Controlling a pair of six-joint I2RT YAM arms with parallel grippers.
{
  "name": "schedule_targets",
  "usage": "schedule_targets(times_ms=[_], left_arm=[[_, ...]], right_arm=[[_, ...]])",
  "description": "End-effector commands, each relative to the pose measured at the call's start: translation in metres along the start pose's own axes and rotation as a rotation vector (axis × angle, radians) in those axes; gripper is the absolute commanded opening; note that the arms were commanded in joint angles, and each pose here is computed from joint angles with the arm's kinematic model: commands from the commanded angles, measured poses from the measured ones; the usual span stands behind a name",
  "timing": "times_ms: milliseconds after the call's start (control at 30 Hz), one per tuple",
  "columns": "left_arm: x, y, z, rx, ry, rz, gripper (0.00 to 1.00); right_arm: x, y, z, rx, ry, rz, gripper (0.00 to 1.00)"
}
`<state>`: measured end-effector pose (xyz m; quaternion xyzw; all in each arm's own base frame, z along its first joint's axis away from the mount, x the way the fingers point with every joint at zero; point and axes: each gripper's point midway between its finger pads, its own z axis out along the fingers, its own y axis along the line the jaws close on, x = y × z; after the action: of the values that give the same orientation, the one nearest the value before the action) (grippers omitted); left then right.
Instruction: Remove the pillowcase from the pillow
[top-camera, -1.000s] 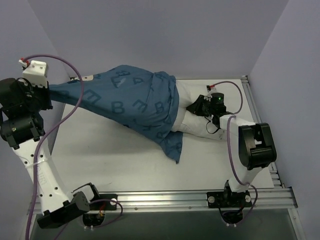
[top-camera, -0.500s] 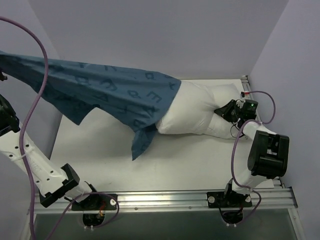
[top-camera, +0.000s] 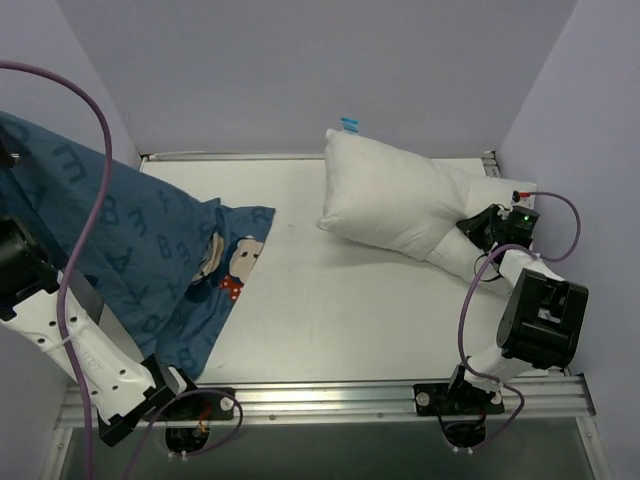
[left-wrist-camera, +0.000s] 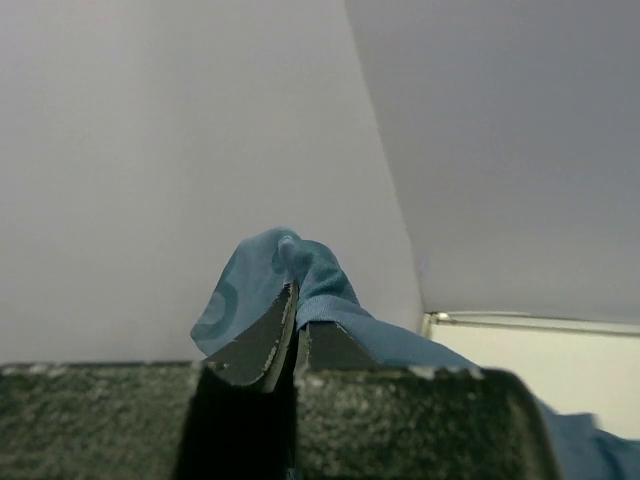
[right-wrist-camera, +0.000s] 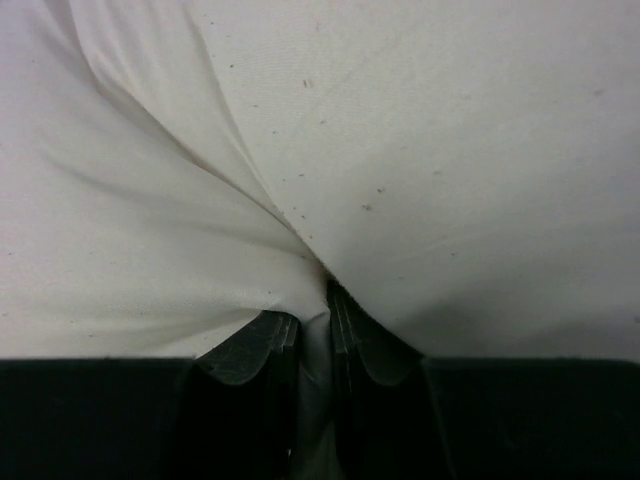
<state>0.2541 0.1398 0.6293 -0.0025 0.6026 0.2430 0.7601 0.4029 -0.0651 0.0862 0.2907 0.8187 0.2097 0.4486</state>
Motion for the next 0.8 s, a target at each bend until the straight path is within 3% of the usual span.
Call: schedule_targets(times_ms=[0, 167, 300, 433, 533, 767], left_arm=[[-0.01, -0.049, -0.004, 0.215, -0.076, -0.063, 0.02], [0.013, -0.143, -0.013, 0.461, -0.023, -0.078, 0.02], [0.05, -0.178, -0.008, 0.521, 0.127, -0.116, 0.02], [0.084, -0.23, -0.018, 0.628, 0.254, -0.01, 0.02], [0.128, -0.256, -0.031, 0.706, 0.364, 0.042, 0.02], [0.278, -0.294, -0.074, 0.837, 0.771, 0.243, 0.02]], right_arm=[[0.083, -0.076, -0.025, 0.344, 0.22, 0.133, 0.0], [0.08, -0.029, -0.02, 0.281, 0.184, 0.086, 0.0], [0.085, 0.013, -0.01, 0.233, 0.186, 0.015, 0.0], [0.09, 0.028, -0.001, 0.207, 0.202, -0.001, 0.0], [0.095, 0.032, 0.001, 0.194, 0.212, 0.003, 0.0], [0.099, 0.029, 0.003, 0.207, 0.226, -0.012, 0.0]])
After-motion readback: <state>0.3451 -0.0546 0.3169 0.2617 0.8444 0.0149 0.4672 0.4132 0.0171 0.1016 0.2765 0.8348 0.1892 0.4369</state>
